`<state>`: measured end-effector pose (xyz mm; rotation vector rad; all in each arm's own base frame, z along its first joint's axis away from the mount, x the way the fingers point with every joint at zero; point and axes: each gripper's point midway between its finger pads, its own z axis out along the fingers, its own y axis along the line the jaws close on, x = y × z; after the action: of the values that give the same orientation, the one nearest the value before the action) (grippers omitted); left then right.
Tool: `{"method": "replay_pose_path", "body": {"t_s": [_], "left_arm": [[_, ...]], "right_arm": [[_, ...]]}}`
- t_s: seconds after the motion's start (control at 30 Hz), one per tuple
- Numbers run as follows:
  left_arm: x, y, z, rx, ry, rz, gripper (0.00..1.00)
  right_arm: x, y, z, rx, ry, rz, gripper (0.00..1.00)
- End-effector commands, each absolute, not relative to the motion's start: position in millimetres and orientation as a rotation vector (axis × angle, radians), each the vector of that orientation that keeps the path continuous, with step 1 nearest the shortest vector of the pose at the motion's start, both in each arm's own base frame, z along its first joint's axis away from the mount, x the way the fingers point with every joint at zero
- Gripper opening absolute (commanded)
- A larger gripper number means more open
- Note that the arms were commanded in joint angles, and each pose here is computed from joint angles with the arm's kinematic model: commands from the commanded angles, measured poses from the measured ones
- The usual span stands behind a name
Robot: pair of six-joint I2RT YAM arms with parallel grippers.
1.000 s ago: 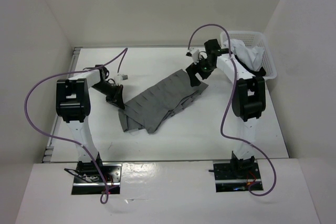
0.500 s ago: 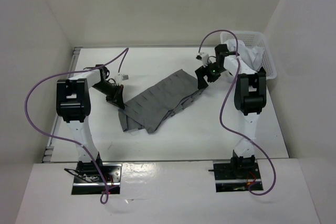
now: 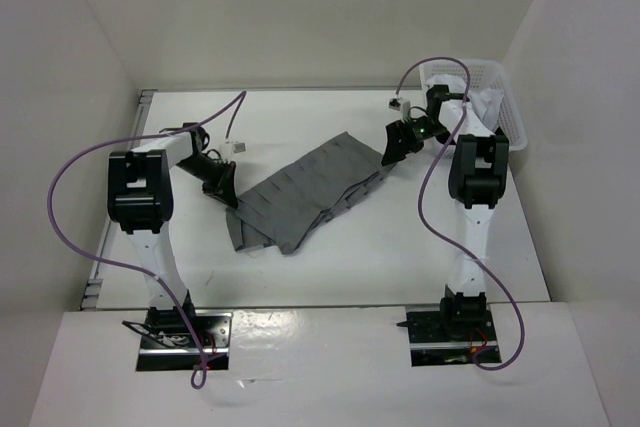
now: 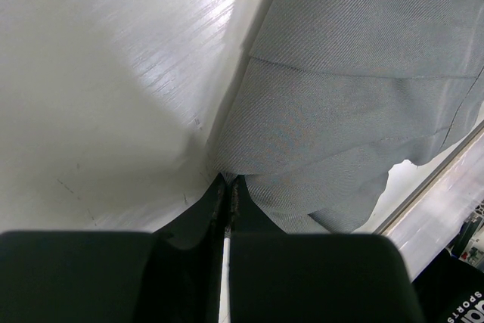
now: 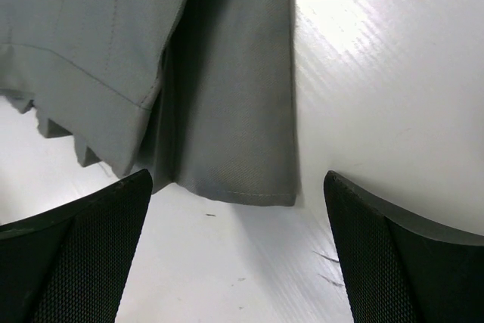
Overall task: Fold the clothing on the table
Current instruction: Fold the skirt
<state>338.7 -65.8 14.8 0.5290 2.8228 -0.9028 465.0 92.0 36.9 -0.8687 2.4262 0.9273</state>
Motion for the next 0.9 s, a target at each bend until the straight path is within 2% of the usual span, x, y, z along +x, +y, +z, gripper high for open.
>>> {"method": "replay_pose_path", "body": {"t_s": [0.0,0.47,0.73,0.87], "left_arm": [[344.1,-60.5,-5.3,0.636,2.816,-0.825,0.0],[341.8,-66.8,-8.2,0.661,2.823,-0.834,0.0],[341.7,-65.4,-8.9,0.662,2.828,-0.821,0.0],[341.7,-65.4,-8.9,0.662,2.828,-0.821,0.0]], "right_arm": [[446.4,102.3,29.8,-0.88,2.459,1.06,0.99],[428.2,128.0,24.9,-0.936,2.465,1.173,0.99],[436.8,136.1,29.1,-0.892,2.452,1.18,0.99],[443.5,138.3,30.2,-0.862,2.44,1.178,0.93]]}}
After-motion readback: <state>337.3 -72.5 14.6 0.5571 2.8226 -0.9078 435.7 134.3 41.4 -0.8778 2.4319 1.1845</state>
